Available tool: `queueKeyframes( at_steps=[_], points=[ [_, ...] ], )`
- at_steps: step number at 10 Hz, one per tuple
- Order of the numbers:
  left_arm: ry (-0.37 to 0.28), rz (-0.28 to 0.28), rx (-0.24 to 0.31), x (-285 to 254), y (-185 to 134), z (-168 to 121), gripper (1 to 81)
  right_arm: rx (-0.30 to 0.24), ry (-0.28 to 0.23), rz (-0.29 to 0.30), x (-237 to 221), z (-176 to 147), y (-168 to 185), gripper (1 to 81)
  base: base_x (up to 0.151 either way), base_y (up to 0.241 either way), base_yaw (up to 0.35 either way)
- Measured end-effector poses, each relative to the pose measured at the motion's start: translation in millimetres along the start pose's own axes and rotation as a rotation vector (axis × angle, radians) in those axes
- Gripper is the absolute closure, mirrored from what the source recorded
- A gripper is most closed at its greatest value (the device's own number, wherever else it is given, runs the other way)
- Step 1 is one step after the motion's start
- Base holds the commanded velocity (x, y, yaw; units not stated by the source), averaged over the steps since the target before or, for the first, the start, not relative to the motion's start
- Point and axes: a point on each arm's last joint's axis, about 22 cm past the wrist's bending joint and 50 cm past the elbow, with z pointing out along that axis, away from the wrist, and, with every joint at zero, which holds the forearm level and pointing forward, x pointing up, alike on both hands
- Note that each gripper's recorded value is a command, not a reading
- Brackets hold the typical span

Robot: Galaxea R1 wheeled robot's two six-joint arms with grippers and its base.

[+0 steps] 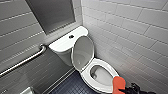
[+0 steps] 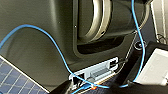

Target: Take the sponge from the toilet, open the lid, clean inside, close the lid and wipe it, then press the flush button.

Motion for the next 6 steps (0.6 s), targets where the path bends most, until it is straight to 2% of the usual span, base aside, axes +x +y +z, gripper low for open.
queueKeyframes(
  at_steps=[2, 4, 6],
  points=[
    [0.008, 0.001, -0.019, 4.2, 12.3, 6.2, 1.0, 0.021, 0.004, -0.023, 21.7, 2.3, -15.4, 81.1, 0.000, 0.000, 0.000],
    [0.005, 0.000, -0.005, 3.3, 6.8, 7.6, 1.0, 0.070, 0.013, -0.058, 53.8, 14.6, -49.0, 81.1, 0.000, 0.000, 0.000],
    [0.001, 0.001, 0.009, 2.6, 4.7, 12.8, 1.0, 0.114, -0.018, -0.085, 63.4, 43.8, -81.5, 81.1, 0.000, 0.000, 0.000]
  ],
)
